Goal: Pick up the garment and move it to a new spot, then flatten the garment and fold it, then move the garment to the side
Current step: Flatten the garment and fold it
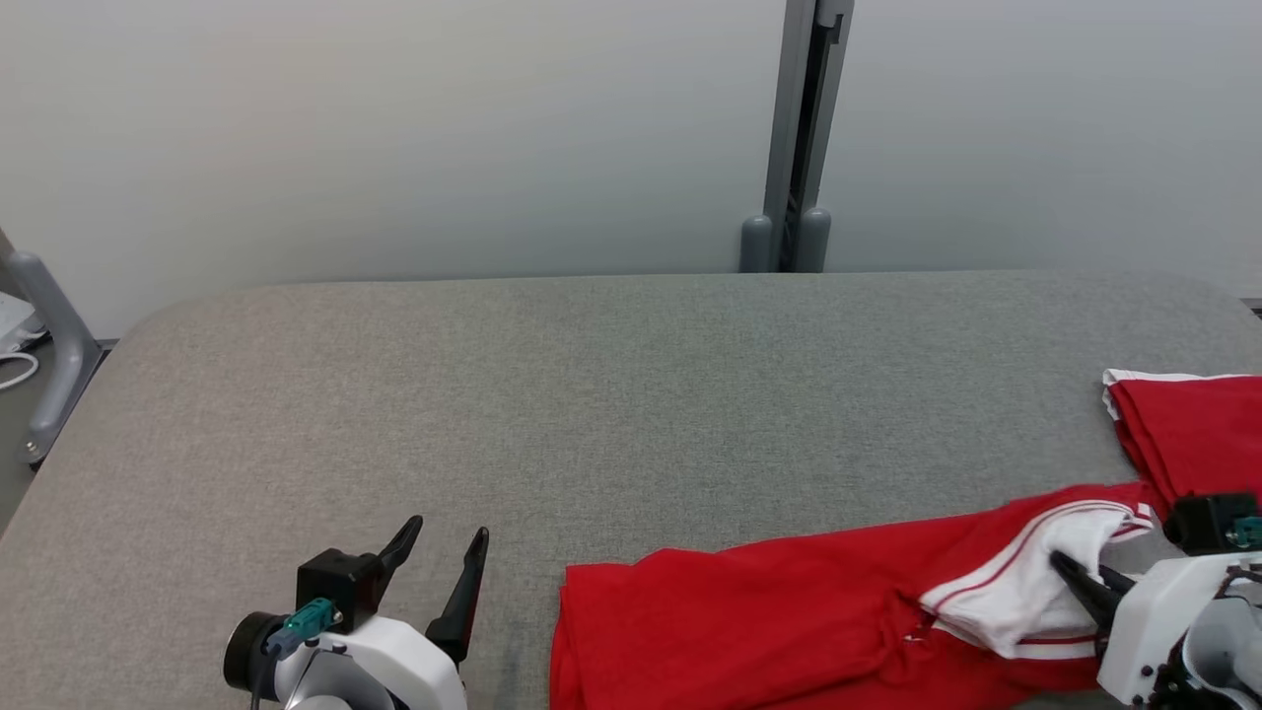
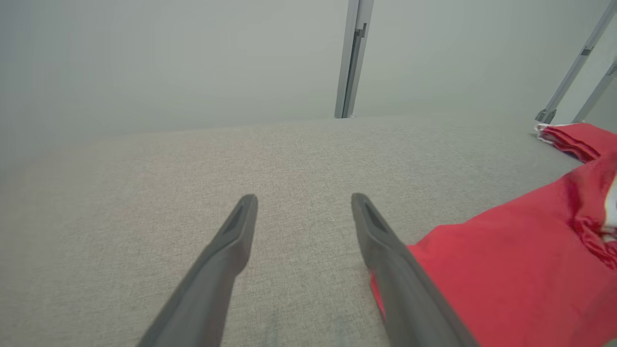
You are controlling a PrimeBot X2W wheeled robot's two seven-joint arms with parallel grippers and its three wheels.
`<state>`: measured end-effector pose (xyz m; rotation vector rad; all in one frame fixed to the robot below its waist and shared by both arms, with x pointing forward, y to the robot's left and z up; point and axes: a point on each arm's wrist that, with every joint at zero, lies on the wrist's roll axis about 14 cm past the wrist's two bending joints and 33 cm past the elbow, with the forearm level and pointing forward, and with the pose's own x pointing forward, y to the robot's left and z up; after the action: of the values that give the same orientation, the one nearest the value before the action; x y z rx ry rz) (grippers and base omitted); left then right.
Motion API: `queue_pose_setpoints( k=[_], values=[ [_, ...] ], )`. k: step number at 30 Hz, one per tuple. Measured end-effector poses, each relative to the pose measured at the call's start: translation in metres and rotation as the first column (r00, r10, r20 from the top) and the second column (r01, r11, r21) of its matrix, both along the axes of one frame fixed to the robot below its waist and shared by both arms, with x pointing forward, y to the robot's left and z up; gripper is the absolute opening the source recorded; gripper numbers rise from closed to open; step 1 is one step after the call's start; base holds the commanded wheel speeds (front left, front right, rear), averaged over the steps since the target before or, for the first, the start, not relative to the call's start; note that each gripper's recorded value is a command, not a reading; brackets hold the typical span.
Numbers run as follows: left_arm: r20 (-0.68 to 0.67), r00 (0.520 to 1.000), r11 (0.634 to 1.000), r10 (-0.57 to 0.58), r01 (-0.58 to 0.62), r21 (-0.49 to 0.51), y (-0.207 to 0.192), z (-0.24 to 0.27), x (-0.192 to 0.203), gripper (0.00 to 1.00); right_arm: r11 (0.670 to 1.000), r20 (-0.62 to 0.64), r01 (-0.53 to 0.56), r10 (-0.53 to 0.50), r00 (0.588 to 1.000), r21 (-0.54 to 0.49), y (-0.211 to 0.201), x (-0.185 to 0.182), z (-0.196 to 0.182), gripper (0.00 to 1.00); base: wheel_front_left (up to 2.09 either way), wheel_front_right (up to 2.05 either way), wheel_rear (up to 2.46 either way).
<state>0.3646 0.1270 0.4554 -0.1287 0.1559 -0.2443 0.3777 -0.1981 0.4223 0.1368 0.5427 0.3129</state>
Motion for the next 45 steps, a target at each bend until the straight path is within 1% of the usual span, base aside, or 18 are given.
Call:
queue_pose_setpoints(
  k=[5, 7, 13, 18, 21, 25, 29, 31, 36, 39, 40, 45],
  values=[
    [0.014, 1.0, 1.0, -0.02, 0.02, -0.01, -0.01, 0.005, 0.002, 1.0, 0.99, 0.022, -0.078, 0.076, 0.997, 0.121, 0.035, -0.008, 0.025, 0.0, 0.0, 0.0, 0.0],
    [0.021, 0.999, 1.0, -0.024, 0.024, -0.011, -0.012, 0.007, 0.003, 1.0, 0.979, 0.029, -0.11, 0.107, 0.994, 0.173, 0.049, -0.013, 0.036, 0.0, 0.0, 0.0, 0.0],
    [0.034, 0.999, 0.999, -0.032, 0.032, -0.022, -0.018, 0.011, 0.006, 1.0, 0.94, 0.023, -0.211, 0.213, 0.977, 0.266, 0.084, -0.033, 0.054, 0.0, 0.0, 0.0, 0.0],
    [0.044, 0.999, 0.999, -0.01, 0.011, -0.036, -0.012, 0.015, 0.009, 1.0, 0.902, -0.009, -0.263, 0.283, 0.959, 0.344, 0.115, -0.05, 0.056, 0.0, 0.0, 0.0, 0.0],
    [0.053, 0.998, 0.999, 0.016, -0.014, -0.04, -0.004, 0.018, 0.011, 1.0, 0.871, -0.01, -0.293, 0.322, 0.947, 0.395, 0.139, -0.056, 0.058, 0.0, 0.0, 0.0, 0.0],
    [0.062, 0.997, 0.997, 0.055, -0.052, -0.049, 0.01, 0.021, 0.012, 1.0, 0.825, -0.002, -0.301, 0.344, 0.939, 0.478, 0.169, -0.058, 0.065, 0.0, 0.0, 0.0, 0.0],
    [0.066, 0.993, 0.994, 0.098, -0.095, -0.048, 0.026, 0.022, 0.012, 1.0, 0.784, -0.01, -0.31, 0.373, 0.928, 0.537, 0.199, -0.061, 0.065, 0.0, 0.0, 0.0, 0.0],
    [0.067, 0.991, 0.993, 0.114, -0.111, -0.048, 0.033, 0.022, 0.01, 1.0, 0.77, -0.021, -0.31, 0.386, 0.922, 0.557, 0.212, -0.063, 0.063, 0.0, 0.0, 0.0, 0.0],
    [0.061, 0.986, 0.987, 0.155, -0.152, -0.047, 0.049, 0.019, 0.005, 1.0, 0.766, -0.071, -0.299, 0.408, 0.91, 0.569, 0.235, -0.066, 0.045, 0.0, 0.0, 0.0, 0.0],
    [0.056, 0.984, 0.985, 0.166, -0.164, -0.045, 0.054, 0.017, 0.002, 1.0, 0.764, -0.078, -0.303, 0.417, 0.905, 0.569, 0.244, -0.067, 0.041, 0.0, 0.0, 0.0, 0.0],
    [0.05, 0.982, 0.983, 0.182, -0.18, -0.046, 0.059, 0.015, 0.0, 1.0, 0.766, -0.089, -0.3, 0.42, 0.903, 0.568, 0.251, -0.066, 0.037, 0.0, 0.0, 0.0, 0.0],
    [0.046, 0.977, 0.977, 0.209, -0.207, -0.049, 0.067, 0.013, -0.005, 1.0, 0.775, -0.102, -0.303, 0.424, 0.9, 0.554, 0.259, -0.065, 0.028, 0.0, 0.0, 0.0, 0.0]
  ],
)
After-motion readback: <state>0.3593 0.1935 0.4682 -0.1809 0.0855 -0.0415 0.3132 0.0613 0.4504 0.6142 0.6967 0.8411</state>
